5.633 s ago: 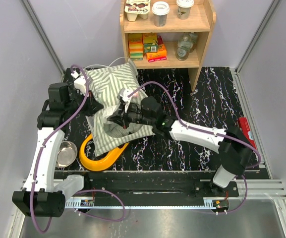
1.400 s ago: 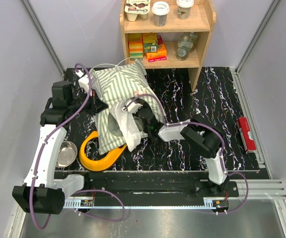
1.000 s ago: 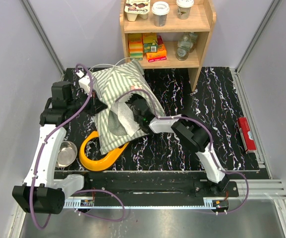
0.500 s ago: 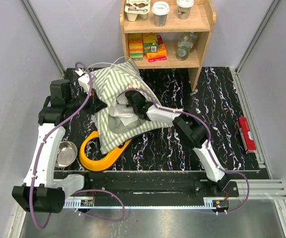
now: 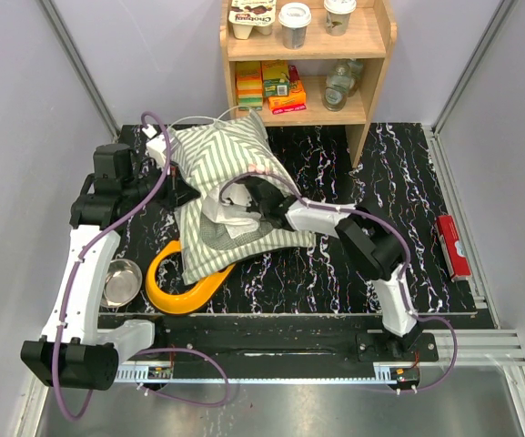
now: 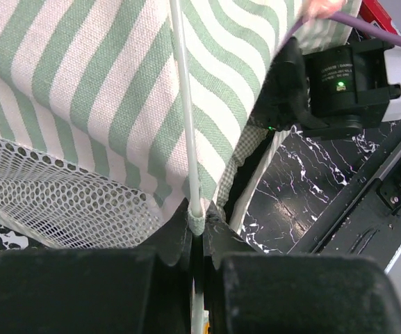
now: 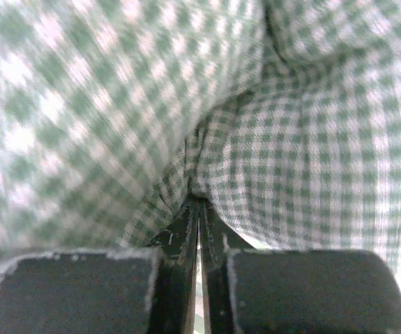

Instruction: Set up the pet tent

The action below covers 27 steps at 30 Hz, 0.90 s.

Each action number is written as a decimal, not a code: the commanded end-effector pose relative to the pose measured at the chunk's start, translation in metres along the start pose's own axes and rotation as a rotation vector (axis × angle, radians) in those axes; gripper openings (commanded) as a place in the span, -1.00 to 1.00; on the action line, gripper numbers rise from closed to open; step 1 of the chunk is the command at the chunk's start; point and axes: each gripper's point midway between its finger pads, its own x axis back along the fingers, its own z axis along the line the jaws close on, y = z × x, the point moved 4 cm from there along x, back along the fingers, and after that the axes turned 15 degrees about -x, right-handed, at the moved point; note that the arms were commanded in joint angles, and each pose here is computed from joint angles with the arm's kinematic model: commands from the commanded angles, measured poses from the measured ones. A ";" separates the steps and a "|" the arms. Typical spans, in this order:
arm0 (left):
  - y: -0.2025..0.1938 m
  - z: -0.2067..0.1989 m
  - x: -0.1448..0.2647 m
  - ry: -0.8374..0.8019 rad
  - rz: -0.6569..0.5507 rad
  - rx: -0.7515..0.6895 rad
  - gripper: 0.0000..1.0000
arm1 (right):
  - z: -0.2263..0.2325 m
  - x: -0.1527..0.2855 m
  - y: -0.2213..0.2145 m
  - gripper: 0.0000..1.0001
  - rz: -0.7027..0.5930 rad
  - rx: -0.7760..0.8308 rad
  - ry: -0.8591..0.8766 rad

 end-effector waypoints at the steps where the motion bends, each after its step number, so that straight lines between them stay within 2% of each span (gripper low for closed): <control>1: 0.024 -0.008 0.008 -0.034 -0.087 -0.067 -1.00 | -0.057 0.047 0.043 -0.82 -0.264 -0.120 -0.267; 4: 0.024 -0.008 0.007 -0.046 -0.087 -0.065 -1.00 | -0.066 0.077 0.071 -0.77 -0.449 -0.112 -0.356; 7: 0.023 -0.009 0.006 -0.056 -0.086 -0.060 -1.00 | -0.065 0.093 0.093 -0.77 -0.579 -0.088 -0.406; 10: 0.022 -0.010 0.007 -0.055 -0.084 -0.062 -1.00 | -0.077 0.103 0.107 -0.67 -0.664 -0.093 -0.521; 13: 0.022 -0.012 0.008 -0.058 -0.083 -0.065 -1.00 | -0.091 0.101 0.114 -0.54 -0.680 -0.100 -0.610; 16: 0.021 -0.013 0.009 -0.062 -0.082 -0.066 -1.00 | -0.104 0.073 0.108 -0.52 -0.616 -0.111 -0.660; 20: 0.019 -0.016 0.010 -0.072 -0.080 -0.070 -1.00 | -0.133 0.025 0.085 -0.65 -0.482 -0.127 -0.736; 24: 0.019 -0.018 0.012 -0.075 -0.081 -0.077 -1.00 | -0.107 -0.025 0.062 -0.76 -0.357 -0.043 -0.596; 27: 0.019 -0.019 0.012 -0.081 -0.082 -0.076 -1.00 | -0.080 -0.051 0.041 -0.78 -0.258 -0.044 -0.467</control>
